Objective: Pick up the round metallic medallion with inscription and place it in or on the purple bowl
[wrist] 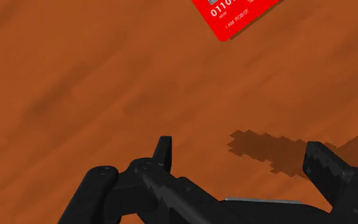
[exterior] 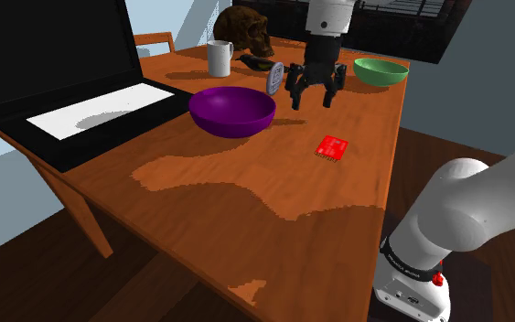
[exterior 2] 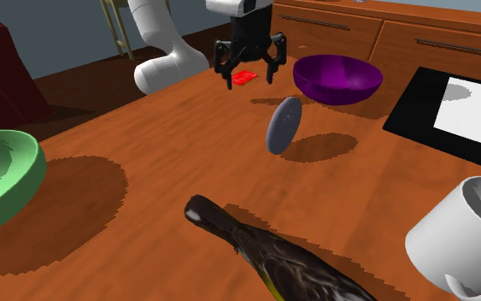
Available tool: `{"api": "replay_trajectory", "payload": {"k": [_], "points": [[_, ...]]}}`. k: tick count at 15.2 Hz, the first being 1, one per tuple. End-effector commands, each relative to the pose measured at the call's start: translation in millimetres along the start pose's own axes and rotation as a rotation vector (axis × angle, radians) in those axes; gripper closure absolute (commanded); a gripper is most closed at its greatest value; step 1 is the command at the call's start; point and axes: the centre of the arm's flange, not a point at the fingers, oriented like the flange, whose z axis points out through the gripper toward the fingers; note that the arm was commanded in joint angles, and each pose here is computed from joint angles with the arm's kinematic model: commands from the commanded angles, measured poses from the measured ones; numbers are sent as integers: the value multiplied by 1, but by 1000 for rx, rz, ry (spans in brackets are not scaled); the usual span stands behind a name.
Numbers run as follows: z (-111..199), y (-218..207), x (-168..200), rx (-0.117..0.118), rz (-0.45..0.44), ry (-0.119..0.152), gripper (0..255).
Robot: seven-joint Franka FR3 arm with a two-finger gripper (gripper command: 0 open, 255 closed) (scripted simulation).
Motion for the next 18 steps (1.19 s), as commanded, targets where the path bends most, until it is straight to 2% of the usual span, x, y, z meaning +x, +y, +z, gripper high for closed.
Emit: {"api": "replay_trajectory", "payload": {"k": [1,7,14,18], "points": [[-8,-13,21,9,123,19,0],[-40,-26,83,33,470,74,0],[-81,-13,152,60,876,139,0],[-66,-13,156,60,885,141,0]]}}
